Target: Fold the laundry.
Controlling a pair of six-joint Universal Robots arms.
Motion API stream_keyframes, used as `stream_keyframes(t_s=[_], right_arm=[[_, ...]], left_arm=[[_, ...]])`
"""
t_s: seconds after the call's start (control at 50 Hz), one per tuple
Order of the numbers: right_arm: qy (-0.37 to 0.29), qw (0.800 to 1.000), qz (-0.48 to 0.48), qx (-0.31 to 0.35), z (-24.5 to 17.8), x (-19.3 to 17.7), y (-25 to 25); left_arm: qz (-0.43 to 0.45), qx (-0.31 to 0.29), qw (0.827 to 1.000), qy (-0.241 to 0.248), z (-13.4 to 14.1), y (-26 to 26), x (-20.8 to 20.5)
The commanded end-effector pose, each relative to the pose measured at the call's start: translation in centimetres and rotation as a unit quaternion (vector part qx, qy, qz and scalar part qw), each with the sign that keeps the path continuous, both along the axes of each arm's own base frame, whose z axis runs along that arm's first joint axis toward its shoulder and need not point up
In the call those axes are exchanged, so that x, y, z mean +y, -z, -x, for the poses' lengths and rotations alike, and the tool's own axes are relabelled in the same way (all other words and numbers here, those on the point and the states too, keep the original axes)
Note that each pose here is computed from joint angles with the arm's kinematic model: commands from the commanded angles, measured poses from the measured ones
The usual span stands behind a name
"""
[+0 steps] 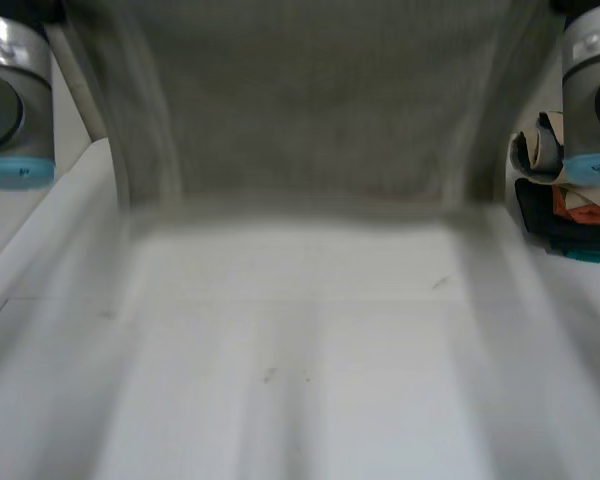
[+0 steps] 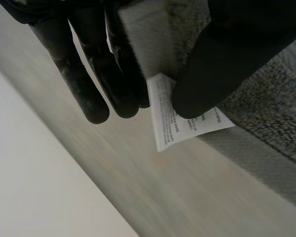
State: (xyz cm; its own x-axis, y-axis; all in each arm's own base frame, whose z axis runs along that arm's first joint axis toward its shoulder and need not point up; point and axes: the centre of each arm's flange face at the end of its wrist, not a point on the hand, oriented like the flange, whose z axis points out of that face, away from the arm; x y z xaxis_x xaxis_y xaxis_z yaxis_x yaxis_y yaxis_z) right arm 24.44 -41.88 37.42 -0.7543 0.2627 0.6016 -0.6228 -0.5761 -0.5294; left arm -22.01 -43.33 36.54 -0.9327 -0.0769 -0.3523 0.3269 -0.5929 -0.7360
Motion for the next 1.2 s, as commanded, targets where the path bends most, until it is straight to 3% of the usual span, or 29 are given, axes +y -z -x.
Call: stream_keyframes(t_s=[0.02,0.16,0.24,0.4,0.46,0.54,0.56,0.6,0.68,0.7,0.74,0.78,0.8,0.9,0.96,1.04,1.12,1.2], right_arm=[[-0.023,0.998,0.048,-0.026,-0.4,0.5,-0.5],[-0.047,0.998,-0.007,-0.04,-0.3,0.1,2.7],[-0.061,0.995,-0.078,-0.016,-0.8,-0.2,7.2],[-0.076,0.962,-0.26,0.036,-1.1,0.7,18.1],[-0.069,0.943,-0.323,0.05,-0.5,1.7,20.4],[-0.06,0.906,-0.413,0.075,0.4,4.2,22.2],[-0.058,0.885,-0.452,0.09,0.7,5.7,22.5],[-0.053,0.865,-0.487,0.107,1.1,7.3,22.1],[-0.05,0.792,-0.584,0.169,2.7,13.1,20.1],[-0.05,0.756,-0.621,0.203,3.7,15.6,19.6],[-0.049,0.73,-0.641,0.231,4.9,17.2,19.1],[-0.037,0.733,-0.631,0.249,6.6,17.4,18.6],[-0.03,0.74,-0.622,0.254,7.1,17.1,18.5],[-0.004,0.78,-0.573,0.253,7.4,14.8,19.0],[-0.005,0.787,-0.572,0.232,7.0,13.1,20.2],[-0.015,0.819,-0.541,0.193,4.9,10.2,20.7],[-0.03,0.86,-0.478,0.18,1.8,7.4,20.7],[-0.031,0.899,-0.406,0.164,0.5,4.4,20.7]], left_arm=[[0.074,0.045,0.996,0.022,-0.6,-2.0,0.9],[-0.041,0.026,0.999,0.02,-0.7,3.4,0.9],[-0.084,0.019,0.996,0.018,-0.8,6.3,1.3],[-0.198,-0.004,0.98,0.017,-0.8,13.9,2.7],[-0.262,-0.023,0.965,0.017,-0.8,16.7,4.3],[-0.356,-0.066,0.932,0.01,-1.1,19.4,7.4],[-0.39,-0.089,0.916,0.001,-1.6,19.6,9.0],[-0.425,-0.118,0.898,-0.003,-2.0,19.7,11.0],[-0.513,-0.188,0.837,-0.009,-3.4,19.7,16.4],[-0.542,-0.212,0.813,-0.008,-3.9,19.4,18.6],[-0.563,-0.23,0.794,-0.005,-4.4,18.9,20.6],[-0.573,-0.245,0.782,-0.003,-4.9,18.2,22.4],[-0.569,-0.246,0.784,-0.005,-5.0,18.1,22.5],[-0.517,-0.24,0.822,-0.013,-4.9,17.7,20.9],[-0.502,-0.233,0.832,-0.017,-4.6,18.3,19.4],[-0.464,-0.23,0.855,-0.015,-3.2,18.9,16.4],[-0.422,-0.216,0.88,-0.016,-1.9,19.1,12.7],[-0.405,-0.2,0.892,-0.029,-1.3,19.6,9.8]])
